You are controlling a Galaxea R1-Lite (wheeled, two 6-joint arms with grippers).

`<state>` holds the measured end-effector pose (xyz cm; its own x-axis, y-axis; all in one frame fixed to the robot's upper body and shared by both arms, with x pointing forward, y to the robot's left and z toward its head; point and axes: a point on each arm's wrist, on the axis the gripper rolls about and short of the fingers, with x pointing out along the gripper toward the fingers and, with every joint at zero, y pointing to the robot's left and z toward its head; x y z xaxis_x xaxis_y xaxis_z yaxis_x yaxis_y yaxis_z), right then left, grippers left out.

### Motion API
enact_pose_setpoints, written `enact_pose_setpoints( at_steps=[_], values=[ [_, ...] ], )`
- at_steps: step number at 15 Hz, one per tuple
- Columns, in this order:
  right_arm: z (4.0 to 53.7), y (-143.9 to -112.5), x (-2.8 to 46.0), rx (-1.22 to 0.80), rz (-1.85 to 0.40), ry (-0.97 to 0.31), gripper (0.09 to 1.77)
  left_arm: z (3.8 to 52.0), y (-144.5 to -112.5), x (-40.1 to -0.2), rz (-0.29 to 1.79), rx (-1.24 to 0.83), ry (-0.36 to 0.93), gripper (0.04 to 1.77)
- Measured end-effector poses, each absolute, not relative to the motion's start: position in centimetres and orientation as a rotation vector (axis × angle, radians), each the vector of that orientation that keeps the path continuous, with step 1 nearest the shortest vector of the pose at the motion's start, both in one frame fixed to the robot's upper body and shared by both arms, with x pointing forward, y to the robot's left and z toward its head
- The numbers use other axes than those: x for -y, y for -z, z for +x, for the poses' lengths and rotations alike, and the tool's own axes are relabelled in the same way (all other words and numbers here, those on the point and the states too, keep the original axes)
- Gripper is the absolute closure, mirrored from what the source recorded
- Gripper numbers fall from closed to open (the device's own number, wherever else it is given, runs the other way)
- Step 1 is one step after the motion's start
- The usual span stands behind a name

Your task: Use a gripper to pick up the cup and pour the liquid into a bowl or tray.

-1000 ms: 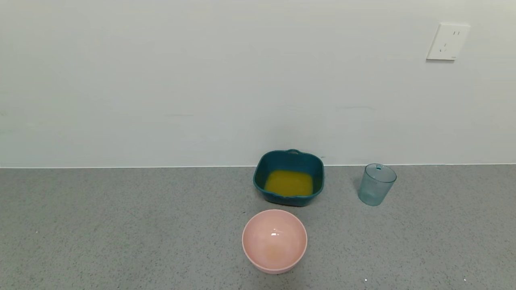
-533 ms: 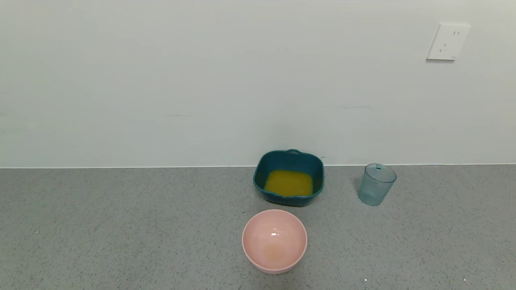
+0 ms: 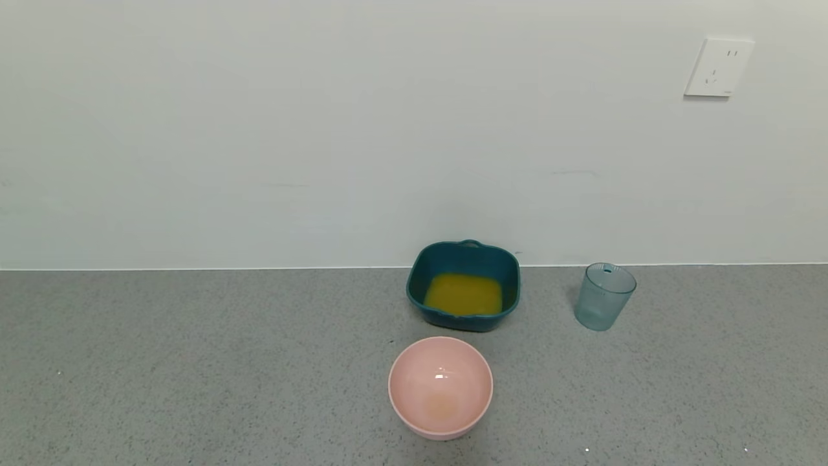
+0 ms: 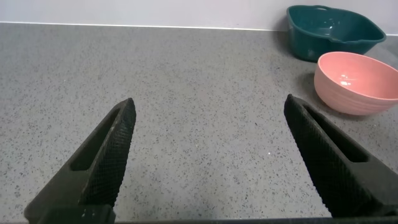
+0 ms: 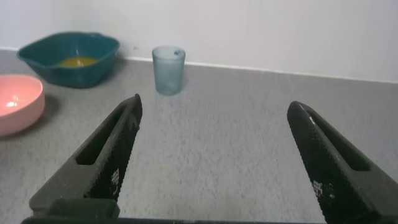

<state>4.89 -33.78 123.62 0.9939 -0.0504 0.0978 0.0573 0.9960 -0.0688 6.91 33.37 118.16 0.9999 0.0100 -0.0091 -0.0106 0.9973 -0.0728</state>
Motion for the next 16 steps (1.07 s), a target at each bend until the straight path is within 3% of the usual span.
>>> enact_pose_setpoints(
  at_steps=[3, 10, 16],
  values=[
    [5.7, -122.1, 33.8, 0.136, -0.071, 0.054, 0.16, 6.9, -118.2, -33.4, -0.073, -0.009, -0.011, 0.09],
    [6.8, -118.5, 33.6, 0.008, -0.065, -0.013, 0.16, 6.9, -118.2, -33.4, -0.073, -0.009, -0.011, 0.09],
    [6.9, -118.2, 33.6, -0.008, -0.039, -0.015, 0.16, 6.9, -118.2, -33.4, -0.073, -0.009, -0.01, 0.09]
  ],
)
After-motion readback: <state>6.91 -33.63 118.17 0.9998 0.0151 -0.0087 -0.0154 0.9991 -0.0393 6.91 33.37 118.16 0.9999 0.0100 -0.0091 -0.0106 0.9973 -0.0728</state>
